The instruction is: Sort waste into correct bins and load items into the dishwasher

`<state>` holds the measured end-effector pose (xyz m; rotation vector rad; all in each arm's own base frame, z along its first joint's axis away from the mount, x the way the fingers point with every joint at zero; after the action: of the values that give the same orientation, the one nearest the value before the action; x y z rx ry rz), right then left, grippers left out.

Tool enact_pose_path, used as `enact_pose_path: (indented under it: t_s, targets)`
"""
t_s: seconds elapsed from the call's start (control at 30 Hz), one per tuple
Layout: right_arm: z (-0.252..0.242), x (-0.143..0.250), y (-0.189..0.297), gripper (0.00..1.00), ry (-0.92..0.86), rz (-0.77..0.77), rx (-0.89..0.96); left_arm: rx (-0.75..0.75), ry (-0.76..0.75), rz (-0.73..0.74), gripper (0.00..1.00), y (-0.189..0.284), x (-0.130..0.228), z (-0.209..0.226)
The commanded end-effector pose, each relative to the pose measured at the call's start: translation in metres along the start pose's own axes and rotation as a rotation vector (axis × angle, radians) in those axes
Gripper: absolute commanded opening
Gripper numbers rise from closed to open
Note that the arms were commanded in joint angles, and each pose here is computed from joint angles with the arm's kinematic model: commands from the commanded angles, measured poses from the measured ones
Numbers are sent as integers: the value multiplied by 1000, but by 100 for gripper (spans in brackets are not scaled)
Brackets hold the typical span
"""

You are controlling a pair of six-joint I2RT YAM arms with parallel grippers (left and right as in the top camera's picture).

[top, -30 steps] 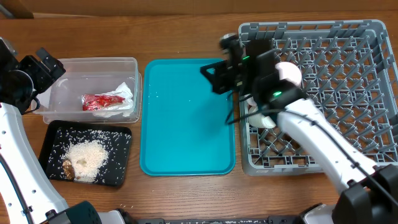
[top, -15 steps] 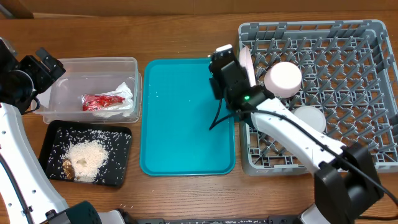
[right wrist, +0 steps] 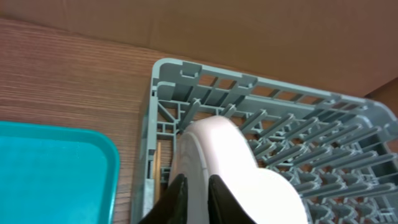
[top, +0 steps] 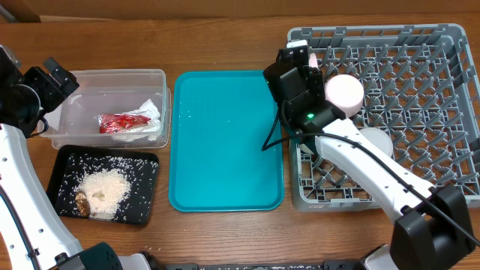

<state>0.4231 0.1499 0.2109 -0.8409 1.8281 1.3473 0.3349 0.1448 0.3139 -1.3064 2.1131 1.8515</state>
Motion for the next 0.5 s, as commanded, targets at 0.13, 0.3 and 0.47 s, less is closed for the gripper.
enact_pose_path:
  t_s: [0.13,0.3,0.47]
  targets:
    - [-34,-13,0,21,-42,5,73,5,5,-4,100,1,-1,-1]
    - [-55,-9,-9,25,-47,40,121,5,5,-4,100,1,-1,-1]
    - [-59,-24,-5,26,-93,-13,113,5,5,-4,100,1,-1,-1]
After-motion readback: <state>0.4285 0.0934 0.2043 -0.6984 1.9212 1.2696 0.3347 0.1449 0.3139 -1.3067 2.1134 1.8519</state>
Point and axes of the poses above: each gripper's point midway between its finger pads, its own y axis back along the fingers, its own z axis along the line the jaws close on, x = y × z, the point moved 2 cm from there along y, back along the fingers, and after that the axes turned 8 degrees about -y, right-handed, at the moved point
